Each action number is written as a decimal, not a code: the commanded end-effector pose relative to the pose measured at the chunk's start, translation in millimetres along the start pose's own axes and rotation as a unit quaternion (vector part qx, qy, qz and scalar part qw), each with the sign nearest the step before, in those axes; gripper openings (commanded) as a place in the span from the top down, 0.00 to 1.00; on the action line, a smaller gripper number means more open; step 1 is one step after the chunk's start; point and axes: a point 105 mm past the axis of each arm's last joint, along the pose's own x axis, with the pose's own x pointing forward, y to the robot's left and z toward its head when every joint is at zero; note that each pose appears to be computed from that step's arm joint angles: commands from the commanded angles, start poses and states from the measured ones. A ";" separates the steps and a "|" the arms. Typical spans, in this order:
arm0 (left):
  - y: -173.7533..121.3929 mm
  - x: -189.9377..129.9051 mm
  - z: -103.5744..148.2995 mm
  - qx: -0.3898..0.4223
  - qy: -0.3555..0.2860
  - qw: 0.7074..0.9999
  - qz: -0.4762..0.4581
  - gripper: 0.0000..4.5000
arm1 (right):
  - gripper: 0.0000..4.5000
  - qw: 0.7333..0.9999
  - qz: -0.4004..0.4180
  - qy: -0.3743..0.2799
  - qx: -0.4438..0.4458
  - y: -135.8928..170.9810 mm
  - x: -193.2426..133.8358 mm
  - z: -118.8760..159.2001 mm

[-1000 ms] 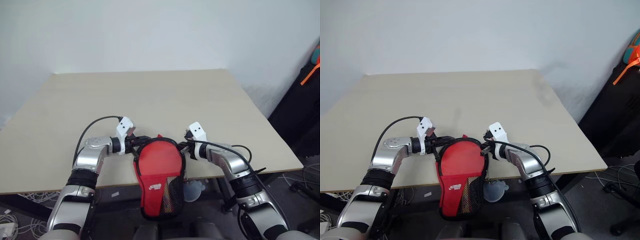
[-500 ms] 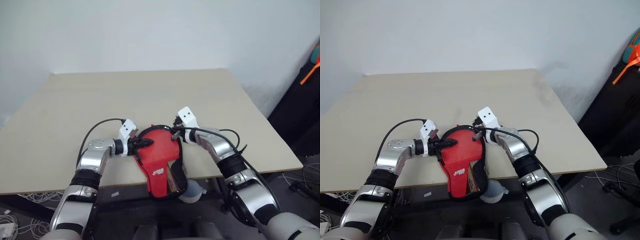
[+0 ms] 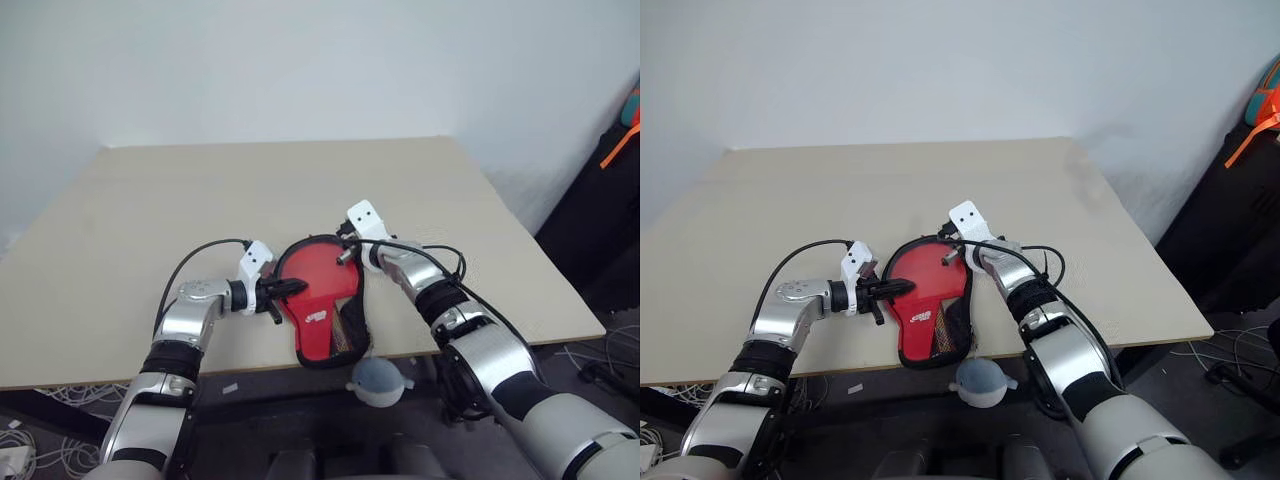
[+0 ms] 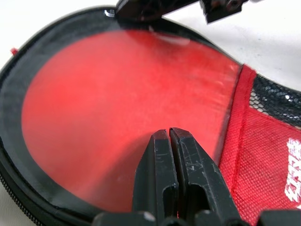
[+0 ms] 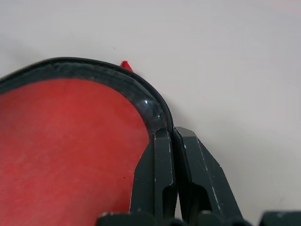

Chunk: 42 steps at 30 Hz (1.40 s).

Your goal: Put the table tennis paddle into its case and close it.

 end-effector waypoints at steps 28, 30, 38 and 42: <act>9.7 -47.8 24.5 0.043 -0.039 0.995 0.085 1.00 | 0.01 0.986 0.090 -0.127 0.055 -37.3 -90.8 45.4; 12.7 -71.1 22.0 0.044 -0.039 0.991 0.118 1.00 | 0.01 0.985 0.108 -0.126 0.047 -41.8 -119.3 31.6; 25.2 -143.8 -10.1 0.007 -0.017 0.972 0.233 1.00 | 0.01 0.976 0.173 -0.124 0.043 -33.9 -165.9 18.8; 13.1 -148.3 -25.1 -0.035 -0.026 0.967 0.250 1.00 | 0.01 0.972 0.194 -0.127 0.049 -23.9 -162.1 19.1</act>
